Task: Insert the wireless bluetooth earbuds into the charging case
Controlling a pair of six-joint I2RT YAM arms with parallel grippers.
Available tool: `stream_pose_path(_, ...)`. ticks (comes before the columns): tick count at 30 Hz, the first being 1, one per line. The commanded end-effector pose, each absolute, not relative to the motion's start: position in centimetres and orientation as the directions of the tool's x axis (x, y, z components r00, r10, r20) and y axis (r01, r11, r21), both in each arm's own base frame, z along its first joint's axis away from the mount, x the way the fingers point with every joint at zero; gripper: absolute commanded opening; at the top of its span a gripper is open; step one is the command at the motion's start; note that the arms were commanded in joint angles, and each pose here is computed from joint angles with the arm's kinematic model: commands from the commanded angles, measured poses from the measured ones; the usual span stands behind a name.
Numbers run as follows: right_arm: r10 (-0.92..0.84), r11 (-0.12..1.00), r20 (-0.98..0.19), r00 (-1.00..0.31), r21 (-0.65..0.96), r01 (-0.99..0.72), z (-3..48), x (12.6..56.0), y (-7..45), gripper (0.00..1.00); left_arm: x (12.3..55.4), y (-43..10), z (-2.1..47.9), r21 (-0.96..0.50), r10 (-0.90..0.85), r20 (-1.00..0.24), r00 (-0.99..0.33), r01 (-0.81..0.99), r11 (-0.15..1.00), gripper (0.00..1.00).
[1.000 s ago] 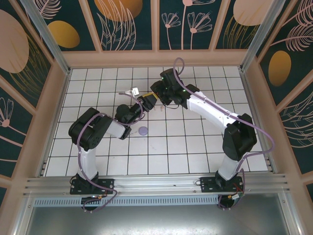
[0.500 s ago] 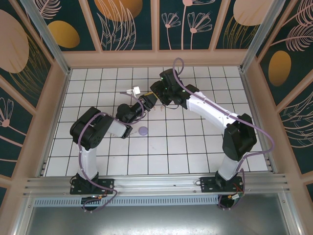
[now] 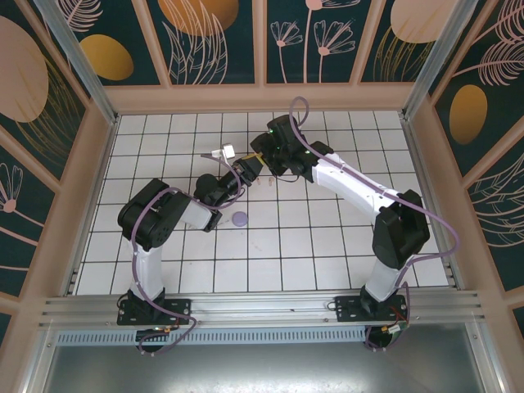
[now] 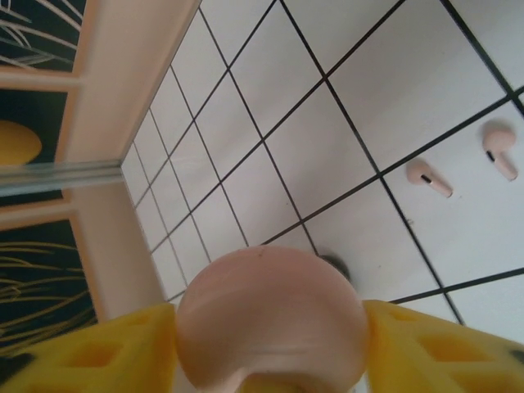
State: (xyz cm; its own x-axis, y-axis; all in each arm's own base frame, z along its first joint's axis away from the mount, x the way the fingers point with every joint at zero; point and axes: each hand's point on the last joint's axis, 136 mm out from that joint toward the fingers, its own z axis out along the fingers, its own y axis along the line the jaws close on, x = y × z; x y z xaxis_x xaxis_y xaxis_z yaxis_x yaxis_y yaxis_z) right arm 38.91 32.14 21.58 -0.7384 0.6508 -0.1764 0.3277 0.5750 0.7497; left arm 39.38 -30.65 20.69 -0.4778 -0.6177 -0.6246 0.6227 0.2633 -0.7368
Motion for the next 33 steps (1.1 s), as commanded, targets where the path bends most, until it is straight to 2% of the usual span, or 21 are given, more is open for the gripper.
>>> stream_pose_path(1, 0.666, 0.522, -0.232, -0.709, 0.823, 0.222, 27.6, 39.3, 31.6, 0.72, 39.1, -30.6, 21.9, -0.724, -0.642, -0.614, -0.460, 0.653, 0.225, 0.00)
stream_pose_path(7, 0.705, 0.546, -0.339, -0.623, 0.820, 0.171, 31.1, 38.7, 26.6, 0.73, 38.3, -30.5, 22.2, -0.718, -0.621, -0.629, -0.467, 0.656, 0.234, 0.00)
stream_pose_path(15, 0.571, 0.672, -0.554, -0.605, 0.739, -0.042, 30.6, 37.2, 20.0, 0.73, 36.0, -32.1, 23.5, -0.660, -0.475, -0.716, -0.512, 0.718, 0.221, 0.00)
stream_pose_path(21, 0.300, 0.687, -0.723, -0.623, 0.617, -0.385, 29.4, 34.7, 21.1, 0.73, 34.3, -33.5, 24.2, -0.624, -0.333, -0.766, -0.550, 0.760, 0.183, 0.00)
stream_pose_path(25, 0.171, 0.624, -0.765, -0.621, 0.572, -0.532, 28.5, 32.6, 22.7, 0.73, 32.9, -34.5, 24.6, -0.614, -0.230, -0.782, -0.579, 0.779, 0.124, 0.00)
stream_pose_path(28, 0.136, 0.570, -0.771, -0.622, 0.575, -0.587, 28.4, 31.4, 23.4, 0.73, 32.2, -34.8, 24.7, -0.617, -0.184, -0.782, -0.595, 0.781, 0.096, 0.00)
stream_pose_path(33, 0.123, 0.540, -0.765, -0.632, 0.586, -0.604, 28.0, 31.0, 23.9, 0.72, 31.8, -34.8, 25.2, -0.610, -0.166, -0.788, -0.592, 0.787, 0.093, 0.00)
